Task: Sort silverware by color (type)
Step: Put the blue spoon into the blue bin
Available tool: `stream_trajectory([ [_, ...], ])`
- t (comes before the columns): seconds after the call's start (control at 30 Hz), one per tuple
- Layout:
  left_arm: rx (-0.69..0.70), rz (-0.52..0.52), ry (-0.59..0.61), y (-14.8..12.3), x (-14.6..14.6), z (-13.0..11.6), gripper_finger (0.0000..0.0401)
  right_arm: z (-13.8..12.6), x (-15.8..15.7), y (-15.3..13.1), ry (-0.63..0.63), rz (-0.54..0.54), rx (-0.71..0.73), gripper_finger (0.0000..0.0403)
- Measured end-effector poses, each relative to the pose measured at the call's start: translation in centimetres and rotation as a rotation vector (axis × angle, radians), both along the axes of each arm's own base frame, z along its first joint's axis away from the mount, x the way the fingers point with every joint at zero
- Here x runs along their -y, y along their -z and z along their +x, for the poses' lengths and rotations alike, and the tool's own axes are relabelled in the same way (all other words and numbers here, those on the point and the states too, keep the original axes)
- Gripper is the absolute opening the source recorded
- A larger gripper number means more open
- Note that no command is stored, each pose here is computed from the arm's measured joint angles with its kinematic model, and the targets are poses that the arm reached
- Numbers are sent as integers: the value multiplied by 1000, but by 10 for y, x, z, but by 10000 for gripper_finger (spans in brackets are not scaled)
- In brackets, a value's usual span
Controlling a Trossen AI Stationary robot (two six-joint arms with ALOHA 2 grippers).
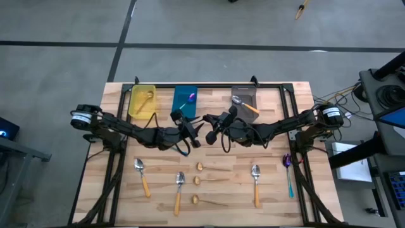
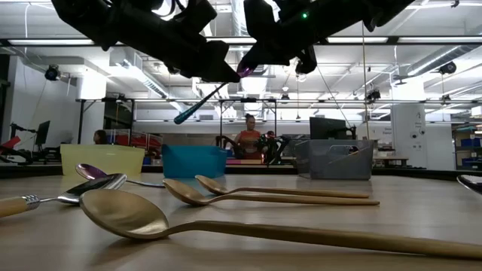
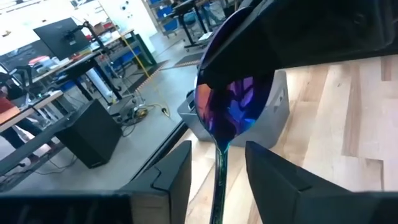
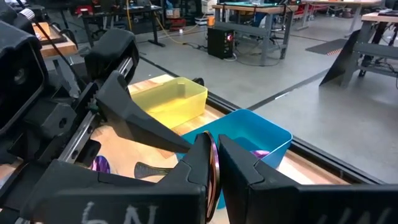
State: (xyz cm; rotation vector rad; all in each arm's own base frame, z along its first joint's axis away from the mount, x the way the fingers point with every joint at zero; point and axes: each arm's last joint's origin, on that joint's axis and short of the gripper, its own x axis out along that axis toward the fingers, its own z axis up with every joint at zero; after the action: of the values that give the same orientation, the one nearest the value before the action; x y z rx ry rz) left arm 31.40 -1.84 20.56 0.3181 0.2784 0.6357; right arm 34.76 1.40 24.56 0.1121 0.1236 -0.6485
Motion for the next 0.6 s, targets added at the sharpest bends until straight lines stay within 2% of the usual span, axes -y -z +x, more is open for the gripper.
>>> stream_trajectory([
  [0.17, -7, -15, -4, 2, -1, -1, 106, 0, 1, 0, 6, 19, 15, 12],
  [0.47, -15, -22, 4, 3, 0, -1, 94, 0, 1, 0, 12, 63, 47, 12],
  [0.6, -16, -30, 2, 4, 0, -1, 65, 0, 1, 0, 11, 62, 46, 12],
])
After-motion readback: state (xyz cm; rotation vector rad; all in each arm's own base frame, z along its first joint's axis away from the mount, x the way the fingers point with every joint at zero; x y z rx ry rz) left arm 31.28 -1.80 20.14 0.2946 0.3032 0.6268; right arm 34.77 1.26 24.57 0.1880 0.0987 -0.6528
